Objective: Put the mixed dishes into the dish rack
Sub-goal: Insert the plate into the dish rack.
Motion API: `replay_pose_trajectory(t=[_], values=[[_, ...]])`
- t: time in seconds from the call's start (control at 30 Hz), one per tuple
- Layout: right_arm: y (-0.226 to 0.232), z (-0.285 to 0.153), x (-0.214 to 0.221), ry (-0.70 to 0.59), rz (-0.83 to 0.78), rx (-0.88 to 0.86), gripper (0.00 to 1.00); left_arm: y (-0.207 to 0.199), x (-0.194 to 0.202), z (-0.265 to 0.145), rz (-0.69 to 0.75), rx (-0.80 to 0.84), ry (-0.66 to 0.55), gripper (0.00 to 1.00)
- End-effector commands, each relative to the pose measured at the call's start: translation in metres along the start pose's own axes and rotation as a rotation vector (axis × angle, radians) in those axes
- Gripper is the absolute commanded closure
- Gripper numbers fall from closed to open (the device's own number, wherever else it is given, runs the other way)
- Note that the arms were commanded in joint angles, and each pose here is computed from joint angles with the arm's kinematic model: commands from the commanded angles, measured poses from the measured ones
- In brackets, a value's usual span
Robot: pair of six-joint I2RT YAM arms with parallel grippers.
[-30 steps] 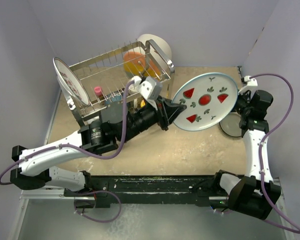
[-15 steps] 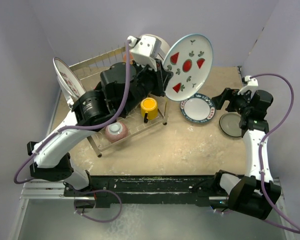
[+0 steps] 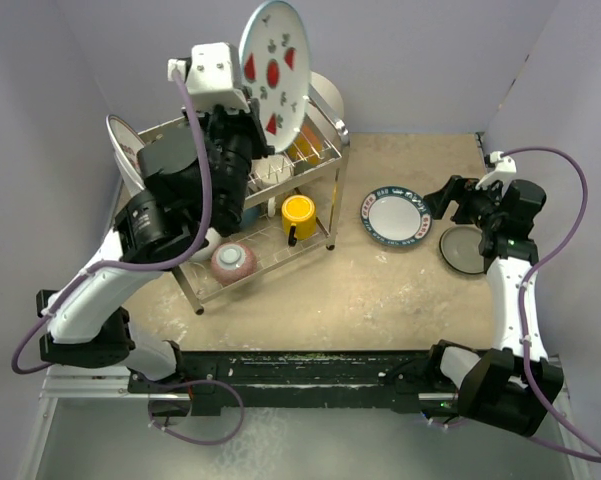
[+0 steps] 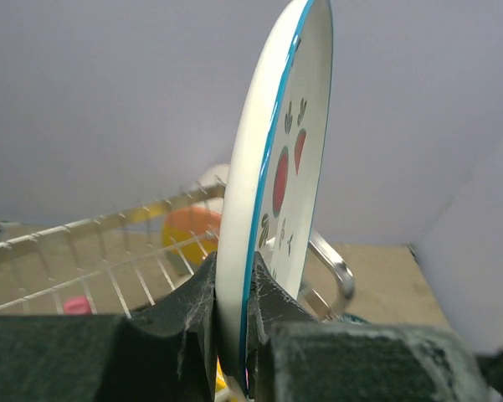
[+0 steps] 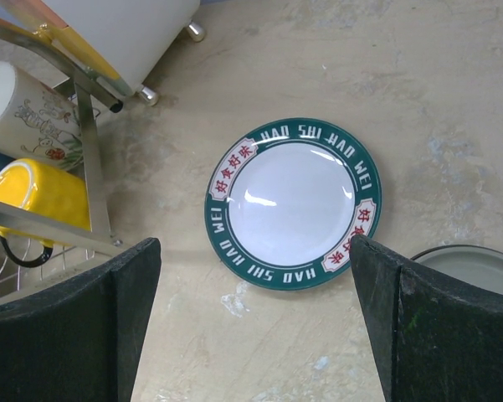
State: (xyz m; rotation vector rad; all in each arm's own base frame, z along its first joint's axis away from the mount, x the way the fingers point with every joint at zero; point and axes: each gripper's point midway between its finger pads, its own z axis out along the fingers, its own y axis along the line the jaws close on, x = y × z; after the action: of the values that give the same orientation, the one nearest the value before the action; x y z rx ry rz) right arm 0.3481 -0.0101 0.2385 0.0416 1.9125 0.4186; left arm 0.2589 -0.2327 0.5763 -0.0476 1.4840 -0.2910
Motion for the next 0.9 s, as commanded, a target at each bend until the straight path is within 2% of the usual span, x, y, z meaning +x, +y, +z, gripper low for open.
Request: replay_pose_trajectory(t=[0.0, 0.1, 0.23, 0.43, 0.73, 0.87], values=[[-0.002, 0.0, -0.012, -0.029, 0.007, 0.015, 0.04, 0.068, -0.079, -0.027, -0.173, -0.275, -0.216, 1.0], [-0.004, 0.001, -0.011, -0.024, 0.015, 0.02, 0.05, 0.079, -0.08, -0.031, -0.098, -0.374, -0.195, 1.0], [-0.005, 0.002, -0.01, -0.022, 0.021, 0.025, 0.05, 0.074, -0.068, -0.027, -0.018, -0.424, -0.147, 1.0], [-0.006, 0.001, -0.012, -0.029, 0.022, 0.039, 0.05, 0.083, -0.058, -0.03, 0.023, -0.459, -0.098, 1.0], [-0.006, -0.002, -0.015, -0.041, 0.019, 0.046, 0.04, 0.123, -0.034, -0.04, 0.103, -0.592, 0.004, 1.0], [-0.005, -0.002, -0.015, -0.044, 0.021, 0.045, 0.05, 0.132, -0.034, -0.044, 0.128, -0.606, 0.014, 1.0]])
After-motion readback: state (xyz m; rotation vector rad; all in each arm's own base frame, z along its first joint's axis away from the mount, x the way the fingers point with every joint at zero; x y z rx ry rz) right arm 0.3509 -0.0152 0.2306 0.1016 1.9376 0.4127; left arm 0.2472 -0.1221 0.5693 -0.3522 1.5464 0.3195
